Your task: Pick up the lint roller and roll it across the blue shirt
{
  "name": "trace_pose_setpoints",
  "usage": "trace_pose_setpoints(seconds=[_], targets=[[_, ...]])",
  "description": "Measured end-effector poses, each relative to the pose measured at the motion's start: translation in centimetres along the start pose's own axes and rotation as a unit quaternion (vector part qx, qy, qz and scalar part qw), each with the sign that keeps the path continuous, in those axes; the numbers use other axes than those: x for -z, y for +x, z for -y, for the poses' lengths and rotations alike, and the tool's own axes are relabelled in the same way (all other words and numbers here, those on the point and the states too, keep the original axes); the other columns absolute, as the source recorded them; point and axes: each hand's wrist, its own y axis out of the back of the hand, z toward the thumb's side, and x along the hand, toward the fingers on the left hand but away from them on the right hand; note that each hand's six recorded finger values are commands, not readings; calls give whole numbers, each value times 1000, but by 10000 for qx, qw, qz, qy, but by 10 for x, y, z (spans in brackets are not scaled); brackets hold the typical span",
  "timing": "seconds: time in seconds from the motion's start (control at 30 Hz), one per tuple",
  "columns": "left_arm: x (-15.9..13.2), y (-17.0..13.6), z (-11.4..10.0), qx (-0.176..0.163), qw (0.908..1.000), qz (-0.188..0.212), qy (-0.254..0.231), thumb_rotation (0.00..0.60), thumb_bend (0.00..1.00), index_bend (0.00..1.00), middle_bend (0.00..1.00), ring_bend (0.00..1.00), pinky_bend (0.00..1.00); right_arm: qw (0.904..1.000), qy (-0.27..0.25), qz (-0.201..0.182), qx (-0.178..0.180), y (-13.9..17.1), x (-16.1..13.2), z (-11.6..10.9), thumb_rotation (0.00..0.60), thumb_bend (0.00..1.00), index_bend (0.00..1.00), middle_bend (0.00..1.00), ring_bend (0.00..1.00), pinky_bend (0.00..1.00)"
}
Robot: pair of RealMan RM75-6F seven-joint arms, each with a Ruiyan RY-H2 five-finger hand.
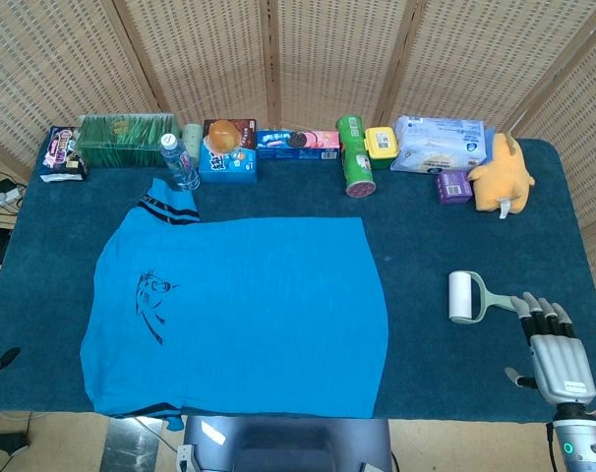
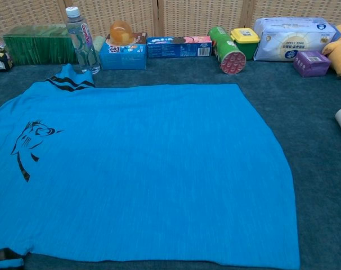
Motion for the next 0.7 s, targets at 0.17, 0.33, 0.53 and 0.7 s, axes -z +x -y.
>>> trace_pose_setpoints(seconds=[0.17,0.33,0.53,0.7], targets=[[0,0,0,1,10000,5,1,600,131,0,0,0,80,10000,-8,11,-17,-1,1,1,600,0,0,10,23,0],[0,0,-1,-12,10000,-4,13,600,131,0,0,0,80,10000,-19,-6,-74,0,1,4,600,0,0,12,28,0],[-2,-3,-2,-52,10000,42,-4,600,132,0,0,0,79,9999,-58,-115,-39,-3,-3,4,600,0,0,18,35,0],[0,0,-2,-36,10000,18,-18,600,131,0,0,0,80,9996,-211,-196,65,-10,-7,3,600,3,0,31,41,9]])
